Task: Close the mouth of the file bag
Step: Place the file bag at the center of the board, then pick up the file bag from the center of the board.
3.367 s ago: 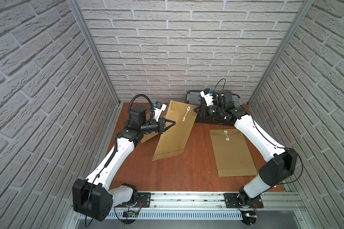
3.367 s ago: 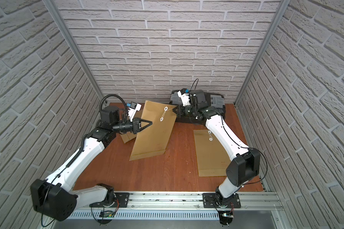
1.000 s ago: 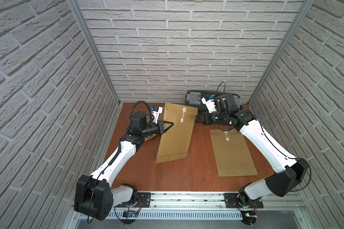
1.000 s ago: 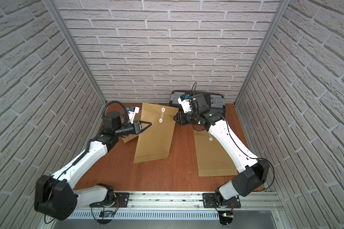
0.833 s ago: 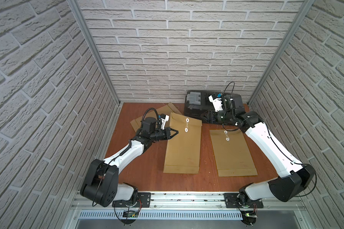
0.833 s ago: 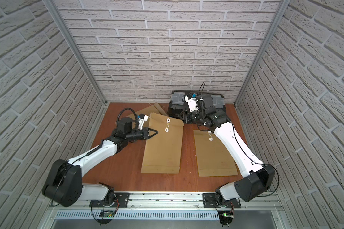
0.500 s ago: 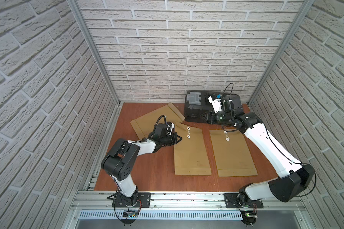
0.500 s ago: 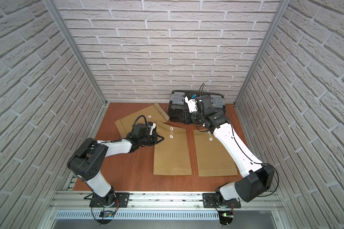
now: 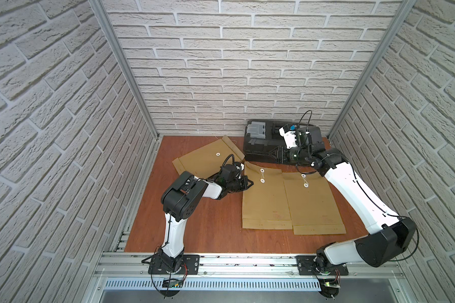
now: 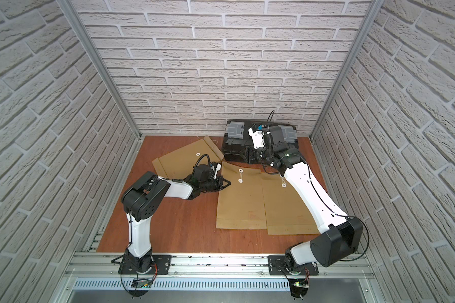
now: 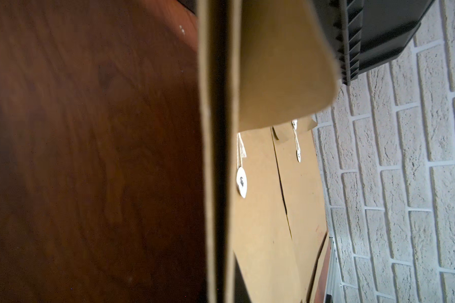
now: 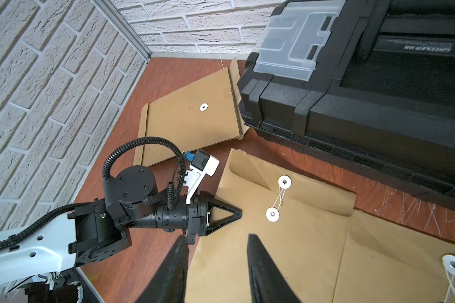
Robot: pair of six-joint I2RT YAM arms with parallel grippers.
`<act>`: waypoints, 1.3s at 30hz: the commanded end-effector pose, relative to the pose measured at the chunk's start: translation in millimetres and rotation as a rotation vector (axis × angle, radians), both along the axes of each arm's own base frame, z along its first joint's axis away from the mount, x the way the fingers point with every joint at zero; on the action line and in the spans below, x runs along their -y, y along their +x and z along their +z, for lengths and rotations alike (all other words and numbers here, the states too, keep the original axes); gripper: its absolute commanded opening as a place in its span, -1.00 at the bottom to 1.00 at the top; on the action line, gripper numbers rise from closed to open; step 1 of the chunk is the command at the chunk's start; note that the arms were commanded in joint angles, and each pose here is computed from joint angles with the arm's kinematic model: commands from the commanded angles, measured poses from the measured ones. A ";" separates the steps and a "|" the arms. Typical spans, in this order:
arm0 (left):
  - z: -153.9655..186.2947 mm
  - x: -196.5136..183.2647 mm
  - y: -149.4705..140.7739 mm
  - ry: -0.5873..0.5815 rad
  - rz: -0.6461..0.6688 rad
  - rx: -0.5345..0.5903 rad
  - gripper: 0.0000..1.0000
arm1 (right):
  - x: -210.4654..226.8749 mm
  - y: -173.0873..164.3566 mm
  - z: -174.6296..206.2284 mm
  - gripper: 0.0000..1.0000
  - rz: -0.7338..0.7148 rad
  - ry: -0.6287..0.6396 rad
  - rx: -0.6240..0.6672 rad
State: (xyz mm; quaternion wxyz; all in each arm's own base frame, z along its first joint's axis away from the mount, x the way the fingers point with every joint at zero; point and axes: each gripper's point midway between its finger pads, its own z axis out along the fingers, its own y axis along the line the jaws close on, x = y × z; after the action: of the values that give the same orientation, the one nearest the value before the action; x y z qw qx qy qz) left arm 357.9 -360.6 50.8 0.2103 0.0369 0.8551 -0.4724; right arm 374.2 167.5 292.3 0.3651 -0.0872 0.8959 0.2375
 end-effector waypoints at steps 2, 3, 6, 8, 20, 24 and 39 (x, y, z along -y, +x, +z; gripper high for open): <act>15.3 27.3 6.2 -0.069 0.005 0.058 -1.00 | -3.6 3.7 2.6 -0.22 0.015 0.025 0.023; 12.7 28.1 3.8 -0.069 0.006 0.050 -1.00 | -4.5 4.1 1.3 -0.22 0.011 0.032 0.017; 10.4 18.6 -1.3 -0.053 0.016 0.037 -0.69 | -8.0 6.0 -5.2 -0.22 -0.004 0.071 -0.014; 12.9 6.1 -2.8 -0.014 0.014 0.039 -0.22 | -10.1 8.0 -14.8 -0.19 -0.029 0.096 -0.057; 68.5 -136.0 -25.3 0.494 0.060 0.122 0.93 | -43.7 20.8 -84.5 -0.01 -0.308 0.202 -0.265; 91.4 -209.6 -26.5 0.685 0.193 0.153 0.96 | -73.2 24.1 -111.2 0.02 -0.372 0.269 -0.294; 158.0 -314.2 -1.2 0.366 0.527 0.247 0.97 | -207.2 81.4 -210.9 0.22 -0.522 0.568 -0.328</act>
State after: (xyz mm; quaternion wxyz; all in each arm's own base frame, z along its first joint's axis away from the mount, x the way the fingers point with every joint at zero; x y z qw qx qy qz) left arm 351.4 -34.0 181.1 0.3880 -0.1354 0.8867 -0.2119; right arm 418.7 364.8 40.6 0.2221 0.2306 0.8908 0.3225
